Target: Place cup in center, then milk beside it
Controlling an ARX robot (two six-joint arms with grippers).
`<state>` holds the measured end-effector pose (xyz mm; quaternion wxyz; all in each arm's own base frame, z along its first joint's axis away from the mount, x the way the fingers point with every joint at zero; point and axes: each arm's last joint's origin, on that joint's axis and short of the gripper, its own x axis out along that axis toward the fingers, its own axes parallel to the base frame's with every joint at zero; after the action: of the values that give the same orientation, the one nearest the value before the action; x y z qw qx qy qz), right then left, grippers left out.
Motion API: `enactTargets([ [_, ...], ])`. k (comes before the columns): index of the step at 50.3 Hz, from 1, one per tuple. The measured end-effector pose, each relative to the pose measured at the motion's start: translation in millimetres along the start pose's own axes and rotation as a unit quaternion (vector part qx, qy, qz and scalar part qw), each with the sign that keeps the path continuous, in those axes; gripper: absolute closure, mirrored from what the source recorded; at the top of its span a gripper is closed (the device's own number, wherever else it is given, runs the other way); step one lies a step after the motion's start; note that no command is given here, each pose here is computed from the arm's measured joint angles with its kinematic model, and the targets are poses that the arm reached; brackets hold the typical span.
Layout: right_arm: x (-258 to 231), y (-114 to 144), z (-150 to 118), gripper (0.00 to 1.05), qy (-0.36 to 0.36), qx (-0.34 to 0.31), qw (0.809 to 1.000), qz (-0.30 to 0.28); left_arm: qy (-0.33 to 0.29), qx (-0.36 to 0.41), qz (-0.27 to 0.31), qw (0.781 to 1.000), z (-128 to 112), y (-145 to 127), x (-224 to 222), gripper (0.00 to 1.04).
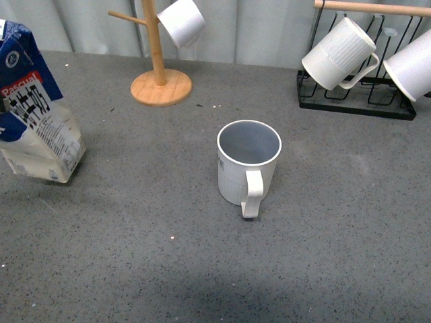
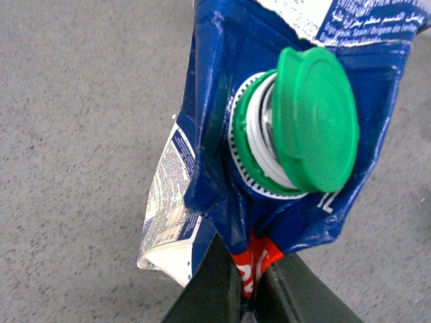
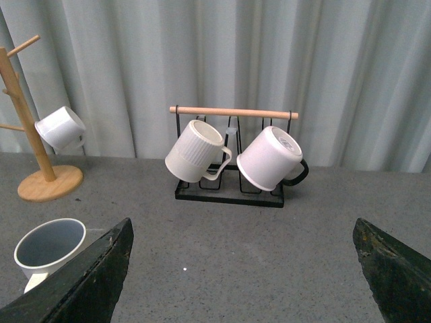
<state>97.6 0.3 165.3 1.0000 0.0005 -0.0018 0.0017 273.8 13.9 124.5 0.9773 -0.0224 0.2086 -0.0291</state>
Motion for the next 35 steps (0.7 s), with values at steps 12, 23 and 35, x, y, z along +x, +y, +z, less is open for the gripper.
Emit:
enactTargets([
  [12, 0.0, 0.0, 0.0, 0.09, 0.0, 0.0, 1.0, 0.0, -0.02, -0.022, -0.044, 0.999, -2.1, -74.9, -5.0, 1.01],
  [23, 0.0, 0.0, 0.0, 0.09, 0.0, 0.0, 1.0, 0.0, 0.002, -0.032, -0.086, 0.996, -10.5, -120.6, 6.9, 1.01],
  [35, 0.0, 0.0, 0.0, 0.09, 0.0, 0.0, 1.0, 0.0, 0.003, -0.038, -0.091, 0.995, -8.2, -129.6, 17.2, 1.01],
])
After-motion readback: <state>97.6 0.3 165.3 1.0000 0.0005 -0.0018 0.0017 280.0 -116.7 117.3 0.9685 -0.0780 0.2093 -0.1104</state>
